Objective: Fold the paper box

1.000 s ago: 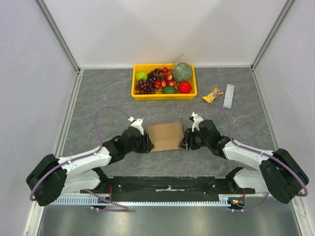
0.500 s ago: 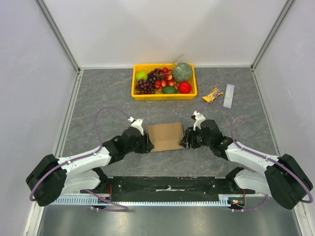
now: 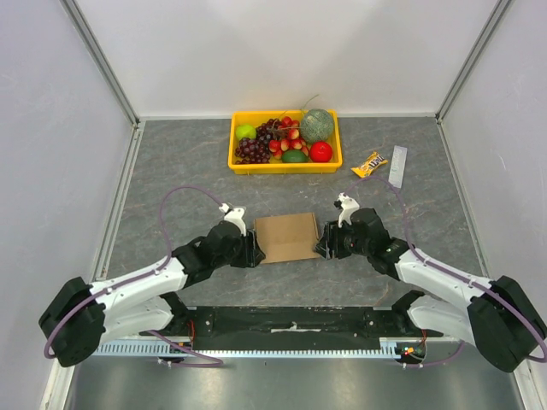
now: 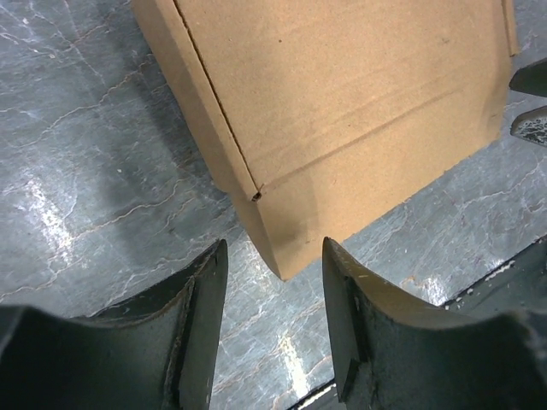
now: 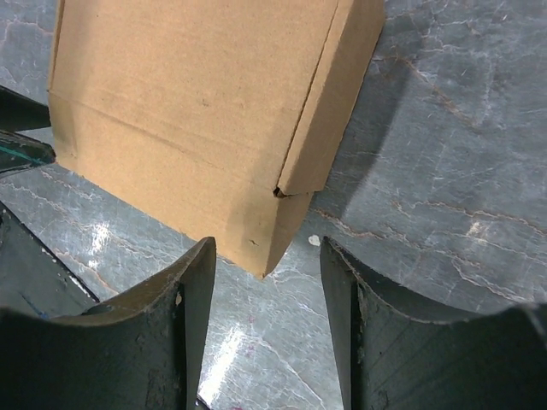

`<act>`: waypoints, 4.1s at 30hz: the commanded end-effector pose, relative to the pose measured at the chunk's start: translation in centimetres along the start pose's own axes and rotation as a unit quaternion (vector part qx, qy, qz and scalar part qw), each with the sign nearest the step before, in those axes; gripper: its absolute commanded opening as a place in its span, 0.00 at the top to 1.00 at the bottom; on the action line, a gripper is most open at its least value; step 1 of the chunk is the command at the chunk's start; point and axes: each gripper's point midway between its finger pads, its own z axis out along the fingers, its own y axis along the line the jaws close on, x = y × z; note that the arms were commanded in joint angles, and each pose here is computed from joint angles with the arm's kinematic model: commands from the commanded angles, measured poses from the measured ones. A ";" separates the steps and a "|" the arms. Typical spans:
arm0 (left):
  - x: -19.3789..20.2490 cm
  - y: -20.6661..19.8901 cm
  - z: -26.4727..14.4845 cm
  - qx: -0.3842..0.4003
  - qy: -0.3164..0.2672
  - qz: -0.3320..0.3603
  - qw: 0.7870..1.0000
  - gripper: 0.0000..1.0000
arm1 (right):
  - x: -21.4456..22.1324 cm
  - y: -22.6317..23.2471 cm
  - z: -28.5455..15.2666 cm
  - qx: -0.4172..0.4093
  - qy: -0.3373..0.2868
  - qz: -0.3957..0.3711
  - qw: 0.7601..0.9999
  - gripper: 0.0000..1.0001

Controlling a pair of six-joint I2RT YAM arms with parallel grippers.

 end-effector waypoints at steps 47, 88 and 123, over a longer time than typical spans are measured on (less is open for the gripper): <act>-14.1 -0.7 12.4 0.030 0.049 0.074 0.996 0.98 | -0.2 9.1 2.9 -0.128 0.007 -0.095 0.987 0.93; -7.5 -0.3 11.1 0.058 0.110 0.049 0.991 0.98 | 0.7 7.1 5.5 -0.073 0.010 -0.091 0.993 0.93; -1.2 -1.0 5.9 0.072 0.103 -0.047 0.991 0.98 | -1.2 7.8 7.0 -0.079 -0.035 -0.086 0.992 0.90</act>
